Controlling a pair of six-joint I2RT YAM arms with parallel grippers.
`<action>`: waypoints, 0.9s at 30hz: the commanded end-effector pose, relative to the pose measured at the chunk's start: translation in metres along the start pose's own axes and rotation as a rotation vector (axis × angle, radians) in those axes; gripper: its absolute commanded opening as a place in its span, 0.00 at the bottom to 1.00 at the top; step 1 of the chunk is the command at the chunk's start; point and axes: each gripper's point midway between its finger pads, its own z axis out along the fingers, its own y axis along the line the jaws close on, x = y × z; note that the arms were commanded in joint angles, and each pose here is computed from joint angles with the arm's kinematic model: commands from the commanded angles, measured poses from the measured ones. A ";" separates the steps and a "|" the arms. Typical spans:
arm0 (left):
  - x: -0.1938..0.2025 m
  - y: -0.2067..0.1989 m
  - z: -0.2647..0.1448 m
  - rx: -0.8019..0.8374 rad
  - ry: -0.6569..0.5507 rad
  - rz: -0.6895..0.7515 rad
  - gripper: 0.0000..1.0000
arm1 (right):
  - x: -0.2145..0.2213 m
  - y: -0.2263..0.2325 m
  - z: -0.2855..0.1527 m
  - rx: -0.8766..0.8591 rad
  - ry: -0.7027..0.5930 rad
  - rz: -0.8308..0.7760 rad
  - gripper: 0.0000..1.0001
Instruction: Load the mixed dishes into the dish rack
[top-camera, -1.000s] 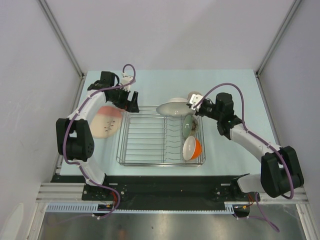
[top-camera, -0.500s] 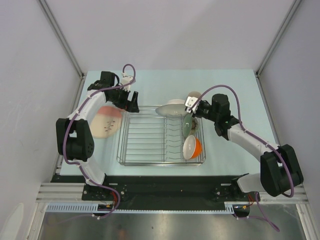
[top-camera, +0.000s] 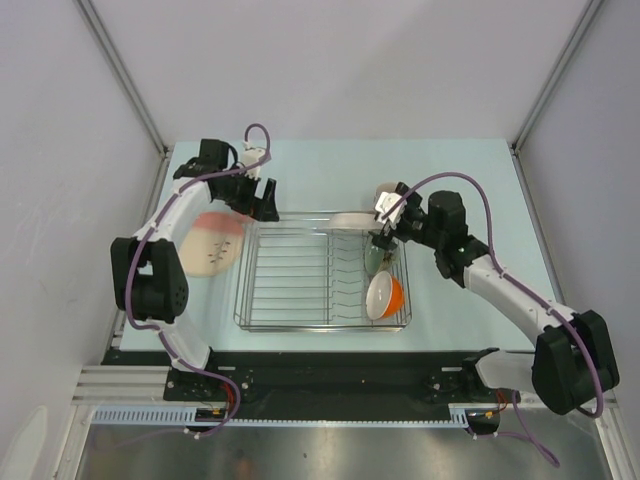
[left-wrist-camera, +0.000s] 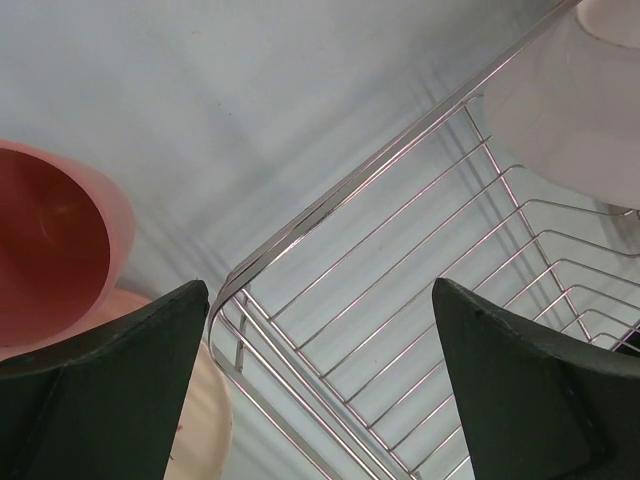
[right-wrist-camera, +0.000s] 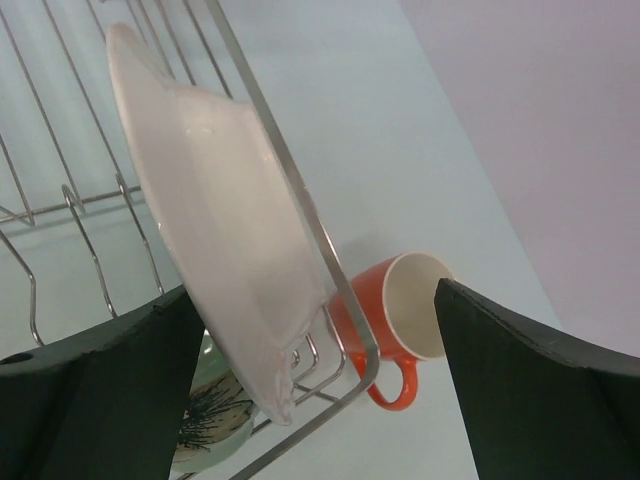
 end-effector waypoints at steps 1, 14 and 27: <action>-0.033 -0.015 -0.030 0.009 -0.098 0.035 1.00 | -0.038 -0.016 -0.011 0.074 -0.087 -0.018 1.00; -0.061 -0.031 -0.097 -0.035 -0.201 0.097 1.00 | -0.156 -0.040 -0.032 0.237 -0.435 0.317 1.00; 0.074 0.047 -0.141 -0.248 -0.126 -0.106 0.99 | -0.196 0.053 0.150 -0.122 -0.149 0.466 1.00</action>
